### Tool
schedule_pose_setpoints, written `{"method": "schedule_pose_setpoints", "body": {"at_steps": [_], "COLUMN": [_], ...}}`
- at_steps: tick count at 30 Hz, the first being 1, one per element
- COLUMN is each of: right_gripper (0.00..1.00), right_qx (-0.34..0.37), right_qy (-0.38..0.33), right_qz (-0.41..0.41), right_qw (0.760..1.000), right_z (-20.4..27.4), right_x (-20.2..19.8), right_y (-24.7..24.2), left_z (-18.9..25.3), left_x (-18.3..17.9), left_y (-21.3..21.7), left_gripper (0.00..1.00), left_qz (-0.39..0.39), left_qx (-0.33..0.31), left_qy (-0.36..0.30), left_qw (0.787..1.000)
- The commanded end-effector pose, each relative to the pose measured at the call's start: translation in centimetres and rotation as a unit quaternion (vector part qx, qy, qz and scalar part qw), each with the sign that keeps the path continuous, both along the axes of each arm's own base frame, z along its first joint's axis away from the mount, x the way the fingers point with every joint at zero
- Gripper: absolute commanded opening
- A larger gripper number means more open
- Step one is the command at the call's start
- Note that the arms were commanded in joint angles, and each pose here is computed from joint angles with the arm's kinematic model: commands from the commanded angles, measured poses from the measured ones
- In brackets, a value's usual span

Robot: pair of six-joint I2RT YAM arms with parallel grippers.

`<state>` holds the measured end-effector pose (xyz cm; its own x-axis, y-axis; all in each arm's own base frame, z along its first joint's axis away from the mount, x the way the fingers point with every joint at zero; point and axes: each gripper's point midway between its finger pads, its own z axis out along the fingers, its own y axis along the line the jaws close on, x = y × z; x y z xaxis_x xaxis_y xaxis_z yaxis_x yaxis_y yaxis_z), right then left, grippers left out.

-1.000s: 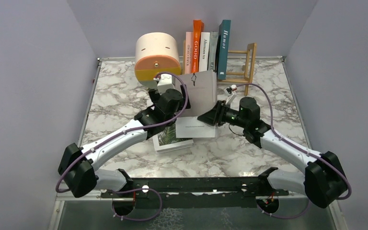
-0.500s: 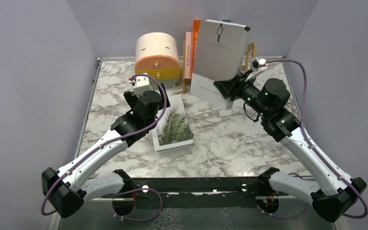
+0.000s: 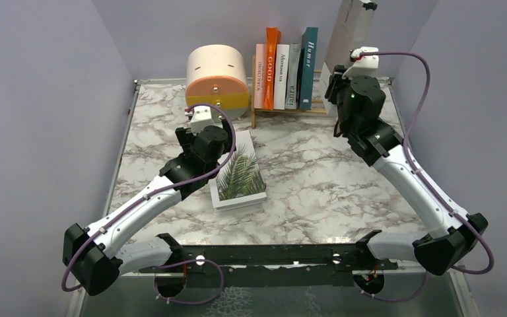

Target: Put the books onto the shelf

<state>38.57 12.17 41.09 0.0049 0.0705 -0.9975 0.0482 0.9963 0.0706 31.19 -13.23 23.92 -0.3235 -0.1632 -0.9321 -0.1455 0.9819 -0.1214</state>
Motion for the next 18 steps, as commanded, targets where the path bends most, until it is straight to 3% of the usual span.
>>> {"method": "schedule_pose_setpoints", "body": {"at_steps": [1, 7, 18], "right_gripper": [0.01, 0.01, 0.01], "right_qx": [-0.046, -0.076, -0.05], "right_qy": [-0.013, 0.014, 0.043], "right_qz": [-0.1, -0.103, -0.015], "right_qw": [0.994, 0.992, 0.998], "right_z": [0.9, -2.5, -10.9], "right_x": [0.9, 4.2, 11.6], "right_y": [-3.1, -3.2, -3.6], "left_z": [-0.8, -1.8, -3.6], "left_x": [0.6, 1.6, 2.6], "left_y": [-0.2, 0.2, 0.7], "left_gripper": [0.99, 0.99, 0.99], "left_qz": [-0.009, -0.014, -0.013], "left_qx": [-0.001, -0.014, -0.008], "left_qy": [0.009, 0.021, 0.04], "left_qw": [1.0, 1.0, 0.999]}}
